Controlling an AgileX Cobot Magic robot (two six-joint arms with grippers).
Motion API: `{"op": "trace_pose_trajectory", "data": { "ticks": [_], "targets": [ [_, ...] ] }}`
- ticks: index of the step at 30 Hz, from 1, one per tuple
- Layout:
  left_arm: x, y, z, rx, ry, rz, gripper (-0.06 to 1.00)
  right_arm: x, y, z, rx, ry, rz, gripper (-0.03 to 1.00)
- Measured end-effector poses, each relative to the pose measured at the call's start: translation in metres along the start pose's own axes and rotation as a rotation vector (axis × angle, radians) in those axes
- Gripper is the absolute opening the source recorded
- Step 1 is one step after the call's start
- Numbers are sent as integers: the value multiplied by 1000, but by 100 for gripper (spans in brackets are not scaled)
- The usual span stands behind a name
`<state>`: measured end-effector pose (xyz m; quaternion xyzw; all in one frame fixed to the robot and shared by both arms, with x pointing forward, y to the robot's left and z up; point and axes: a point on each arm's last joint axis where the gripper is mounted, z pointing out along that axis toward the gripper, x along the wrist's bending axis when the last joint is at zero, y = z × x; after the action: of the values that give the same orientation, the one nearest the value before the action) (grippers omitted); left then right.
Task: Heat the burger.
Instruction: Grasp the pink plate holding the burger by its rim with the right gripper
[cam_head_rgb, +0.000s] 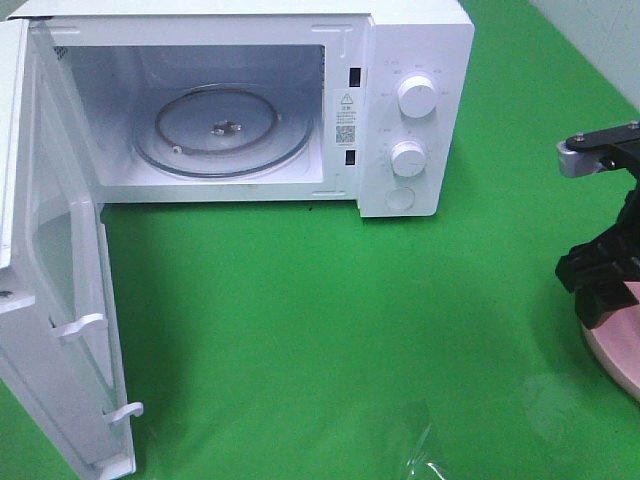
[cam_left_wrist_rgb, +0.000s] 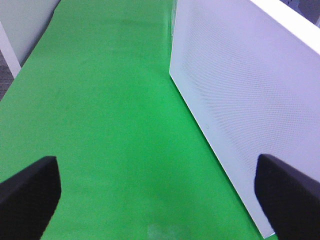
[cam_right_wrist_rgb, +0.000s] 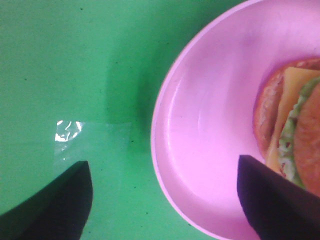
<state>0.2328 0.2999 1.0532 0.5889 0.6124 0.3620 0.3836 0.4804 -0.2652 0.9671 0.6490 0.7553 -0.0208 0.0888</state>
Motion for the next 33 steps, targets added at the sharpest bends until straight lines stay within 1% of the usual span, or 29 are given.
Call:
{"op": "trace_pose_trajectory", "data": {
  "ticks": [3,4,9,15,18,29,32,33],
  "targets": [
    [0,0,0,0,0,0,97,0,-2,6,16,9,9,77],
    [0,0,0,0,0,0,97,3,-2,15,37,17,12,77],
    [0,0,0,0,0,0,97,7,3,35,71,28,29,77],
    [0,0,0,0,0,0,97,11,9,50,71,38,27,77],
    [0,0,0,0,0,0,97,11,12,61,81,43,49,77],
    [0,0,0,0,0,0,97,15,17,82,78,53,60,76],
    [0,0,0,0,0,0,97,15,17,84,79,52,68,75],
    [0,0,0,0,0,0,97,15,17,84,78,49,71,72]
  ]
}}
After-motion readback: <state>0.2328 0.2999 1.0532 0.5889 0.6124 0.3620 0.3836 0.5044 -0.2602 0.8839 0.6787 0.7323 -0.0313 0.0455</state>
